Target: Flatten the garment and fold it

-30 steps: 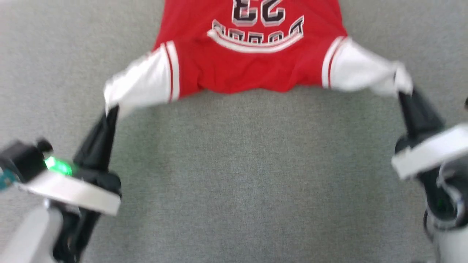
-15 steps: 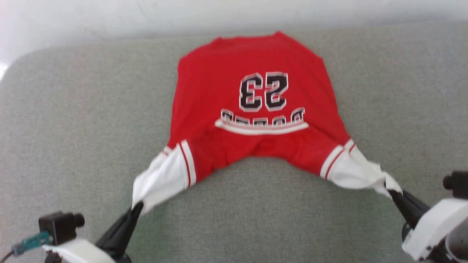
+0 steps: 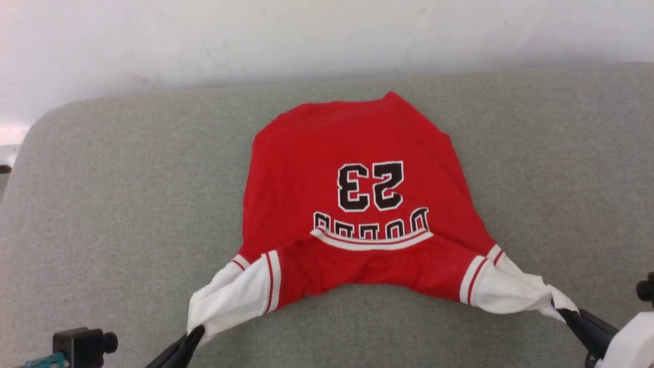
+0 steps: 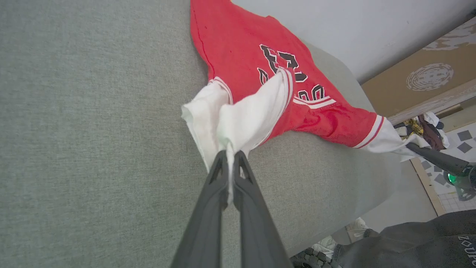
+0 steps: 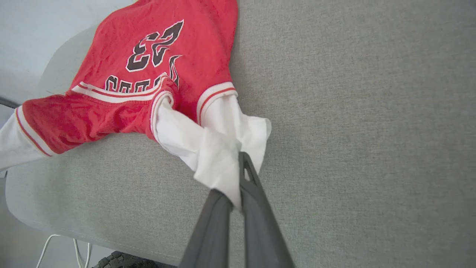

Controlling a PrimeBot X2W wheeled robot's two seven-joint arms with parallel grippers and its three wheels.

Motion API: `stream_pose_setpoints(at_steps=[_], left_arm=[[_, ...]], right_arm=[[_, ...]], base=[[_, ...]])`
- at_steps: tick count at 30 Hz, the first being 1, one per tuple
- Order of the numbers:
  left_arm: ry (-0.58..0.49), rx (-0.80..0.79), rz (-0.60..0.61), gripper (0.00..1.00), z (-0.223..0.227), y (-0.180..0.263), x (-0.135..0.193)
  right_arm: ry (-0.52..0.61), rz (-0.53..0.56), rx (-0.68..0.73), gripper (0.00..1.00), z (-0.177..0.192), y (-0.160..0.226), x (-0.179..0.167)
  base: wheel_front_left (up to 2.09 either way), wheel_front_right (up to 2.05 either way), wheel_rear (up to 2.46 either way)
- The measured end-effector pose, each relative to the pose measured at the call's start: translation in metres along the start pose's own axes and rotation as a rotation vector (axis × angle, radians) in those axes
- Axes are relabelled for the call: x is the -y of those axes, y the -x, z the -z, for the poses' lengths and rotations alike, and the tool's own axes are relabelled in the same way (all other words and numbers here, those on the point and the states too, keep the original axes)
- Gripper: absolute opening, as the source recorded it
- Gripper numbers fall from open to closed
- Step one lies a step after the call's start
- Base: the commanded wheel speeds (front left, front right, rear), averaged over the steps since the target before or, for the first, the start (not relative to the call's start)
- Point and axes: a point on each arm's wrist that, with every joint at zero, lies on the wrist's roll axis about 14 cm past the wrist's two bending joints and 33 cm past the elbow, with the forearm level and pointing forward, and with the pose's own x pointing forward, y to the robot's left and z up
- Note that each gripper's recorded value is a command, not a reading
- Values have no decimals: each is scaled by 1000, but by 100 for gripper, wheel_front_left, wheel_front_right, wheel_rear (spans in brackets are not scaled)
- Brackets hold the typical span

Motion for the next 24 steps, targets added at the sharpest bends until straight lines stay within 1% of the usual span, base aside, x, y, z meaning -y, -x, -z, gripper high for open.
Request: stream_pose_setpoints(at_steps=[3, 6, 8, 11, 17, 19, 24], left_arm=[[-13, 53, 62, 0, -17, 3, 21], [-55, 155, 120, 0, -48, 7, 41], [-112, 231, 156, 0, -73, 8, 55], [-237, 335, 188, 0, -111, 9, 73], [-429, 534, 204, 0, -188, 6, 100], [-463, 590, 209, 0, -213, 4, 109], [-512, 638, 189, 0, -263, -14, 120]], right_arm=[[17, -23, 23, 0, -12, 10, -8], [65, -47, 82, 0, -34, 19, -17], [110, -68, 136, 0, -56, 23, -26], [175, -109, 234, 0, -92, 29, -43], [365, -161, 450, 0, -180, 44, -79], [414, -173, 498, 0, -204, 46, -90], [507, -194, 564, 0, -253, 38, -116]], base=[[0, 0, 0], [0, 0, 0], [0, 0, 0], [0, 0, 0], [0, 0, 0], [0, 0, 0], [0, 0, 0]])
